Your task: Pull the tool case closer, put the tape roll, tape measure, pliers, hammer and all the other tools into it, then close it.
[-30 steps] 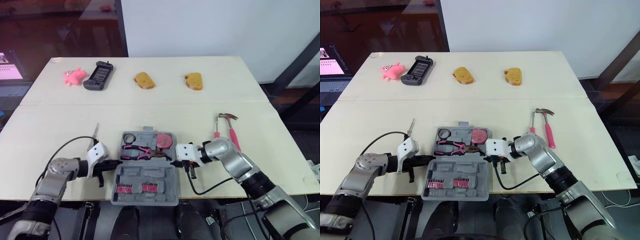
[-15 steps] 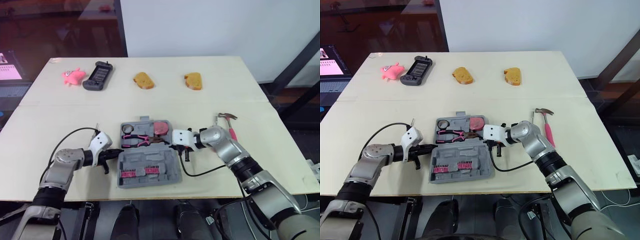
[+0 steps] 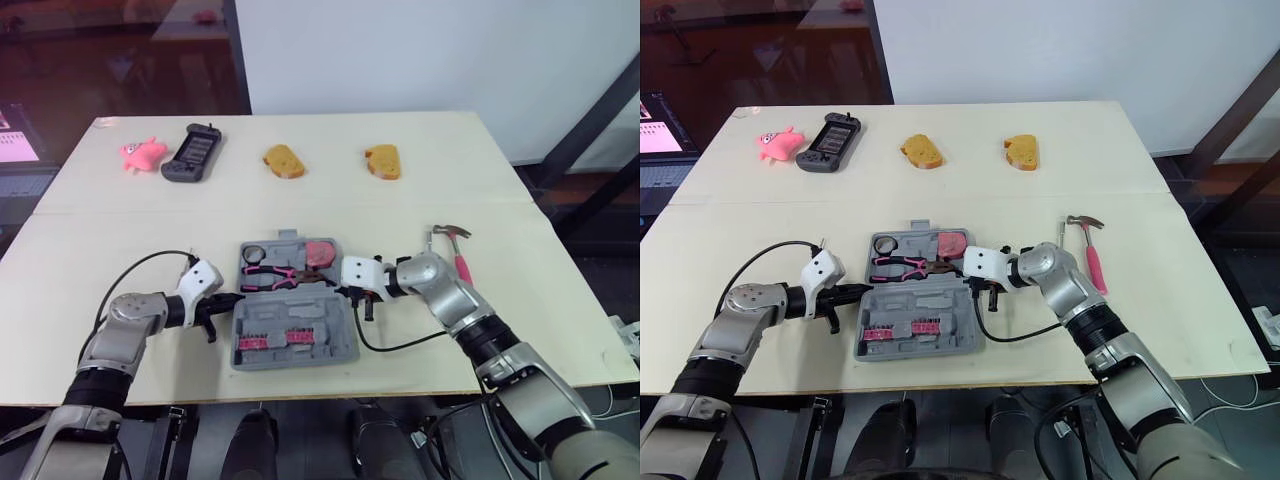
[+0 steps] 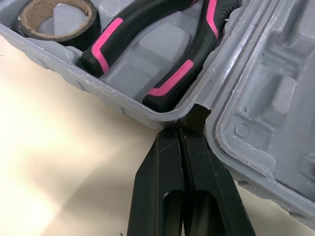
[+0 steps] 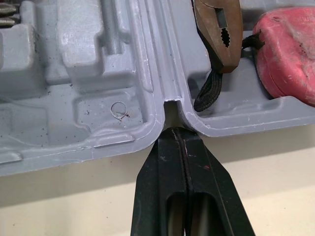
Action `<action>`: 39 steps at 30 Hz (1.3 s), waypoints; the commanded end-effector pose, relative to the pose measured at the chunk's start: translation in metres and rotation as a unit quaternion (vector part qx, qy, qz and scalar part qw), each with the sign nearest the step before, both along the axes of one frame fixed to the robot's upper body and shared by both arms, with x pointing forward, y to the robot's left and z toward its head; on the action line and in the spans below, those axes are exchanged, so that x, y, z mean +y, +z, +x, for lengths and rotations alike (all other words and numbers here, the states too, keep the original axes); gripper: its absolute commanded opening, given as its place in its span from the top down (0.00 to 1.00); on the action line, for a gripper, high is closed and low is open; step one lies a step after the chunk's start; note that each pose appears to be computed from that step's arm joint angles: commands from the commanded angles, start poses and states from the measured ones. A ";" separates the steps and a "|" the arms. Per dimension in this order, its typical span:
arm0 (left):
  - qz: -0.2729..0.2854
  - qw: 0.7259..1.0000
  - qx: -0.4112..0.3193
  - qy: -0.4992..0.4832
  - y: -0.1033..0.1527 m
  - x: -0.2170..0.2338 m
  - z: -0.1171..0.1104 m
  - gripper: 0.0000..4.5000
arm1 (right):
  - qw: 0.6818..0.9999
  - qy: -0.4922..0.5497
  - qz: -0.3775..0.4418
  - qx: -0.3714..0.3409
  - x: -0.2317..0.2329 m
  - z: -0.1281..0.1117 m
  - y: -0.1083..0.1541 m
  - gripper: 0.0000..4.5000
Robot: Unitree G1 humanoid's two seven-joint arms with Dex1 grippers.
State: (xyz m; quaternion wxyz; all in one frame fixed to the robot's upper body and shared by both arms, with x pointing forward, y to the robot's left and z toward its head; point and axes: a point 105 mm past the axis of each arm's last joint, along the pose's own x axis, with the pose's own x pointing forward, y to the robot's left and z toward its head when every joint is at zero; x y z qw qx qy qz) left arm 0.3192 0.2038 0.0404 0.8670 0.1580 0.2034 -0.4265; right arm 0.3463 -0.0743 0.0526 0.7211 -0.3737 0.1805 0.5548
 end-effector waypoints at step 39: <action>0.000 0.990 -0.070 0.126 0.050 0.077 -0.021 0.80 | 0.994 -0.048 0.100 0.008 -0.054 -0.012 0.056 0.72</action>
